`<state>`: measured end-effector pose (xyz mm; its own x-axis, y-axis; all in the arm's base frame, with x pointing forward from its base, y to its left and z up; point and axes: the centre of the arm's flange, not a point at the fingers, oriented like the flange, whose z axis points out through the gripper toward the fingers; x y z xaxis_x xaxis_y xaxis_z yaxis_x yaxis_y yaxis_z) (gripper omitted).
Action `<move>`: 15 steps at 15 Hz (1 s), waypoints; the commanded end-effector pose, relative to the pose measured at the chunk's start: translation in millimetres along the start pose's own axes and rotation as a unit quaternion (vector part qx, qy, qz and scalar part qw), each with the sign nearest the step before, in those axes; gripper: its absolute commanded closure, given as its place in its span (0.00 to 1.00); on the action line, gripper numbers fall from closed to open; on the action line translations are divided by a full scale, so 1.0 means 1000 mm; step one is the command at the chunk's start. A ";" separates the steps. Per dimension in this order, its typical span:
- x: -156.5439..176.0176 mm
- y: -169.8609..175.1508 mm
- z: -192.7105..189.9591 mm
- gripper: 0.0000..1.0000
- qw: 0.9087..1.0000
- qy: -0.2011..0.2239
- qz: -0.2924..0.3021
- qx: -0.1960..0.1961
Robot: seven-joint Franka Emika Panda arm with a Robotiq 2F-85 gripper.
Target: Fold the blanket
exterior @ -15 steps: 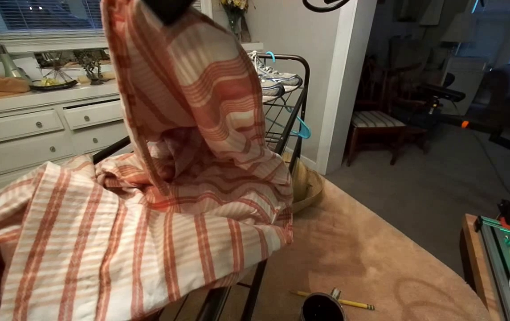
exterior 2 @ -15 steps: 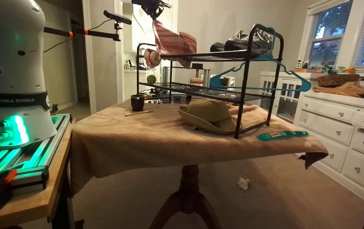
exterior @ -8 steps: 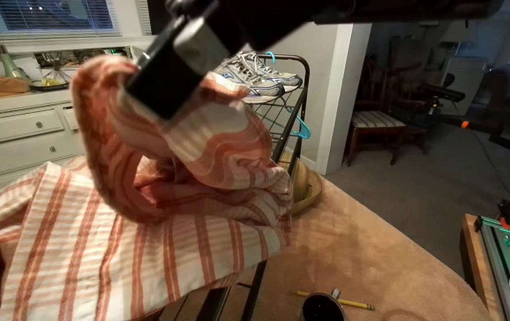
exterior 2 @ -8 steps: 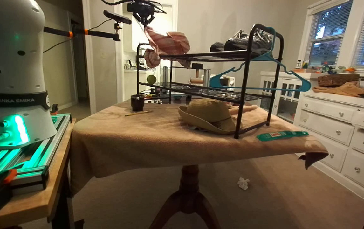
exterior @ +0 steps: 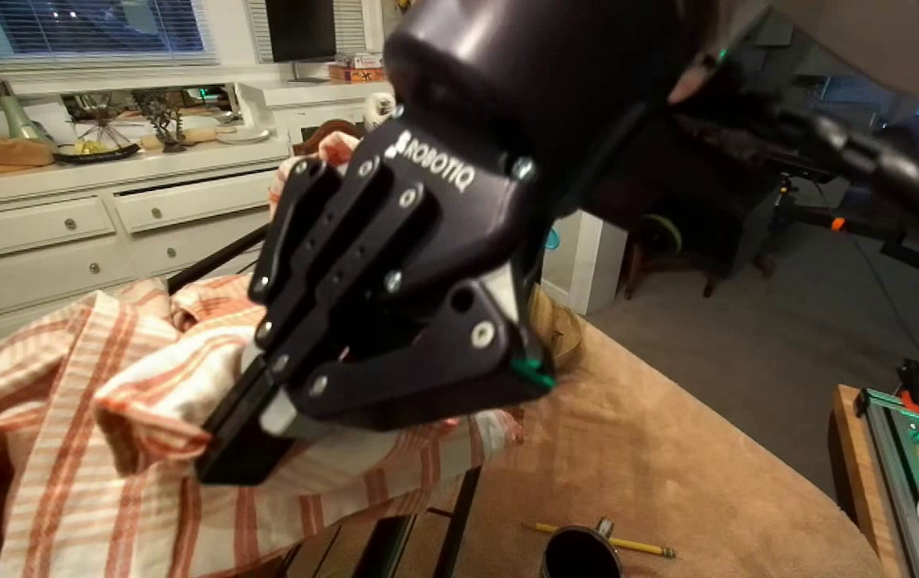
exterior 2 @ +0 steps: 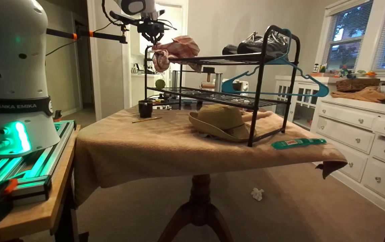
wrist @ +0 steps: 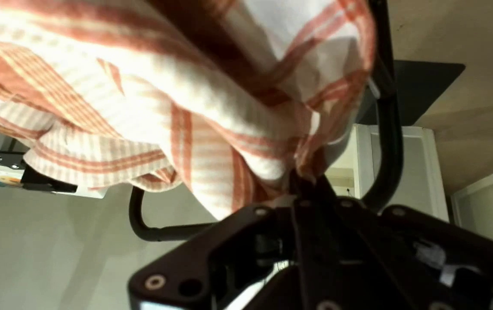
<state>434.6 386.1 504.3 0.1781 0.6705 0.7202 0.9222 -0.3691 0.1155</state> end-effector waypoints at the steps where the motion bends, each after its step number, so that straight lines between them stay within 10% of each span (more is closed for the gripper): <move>1: -0.015 -0.001 0.028 0.99 0.999 -0.019 -0.020 -0.015; 3: -0.024 -0.001 0.036 0.99 0.999 -0.038 -0.035 -0.014; 4: -0.024 -0.003 0.037 0.76 0.998 -0.041 -0.039 -0.015; 15: 0.012 0.012 -0.077 0.00 0.993 -0.030 0.007 -0.117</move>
<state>431.2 367.3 545.3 0.1421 0.7060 0.6938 0.8657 -0.4285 0.2586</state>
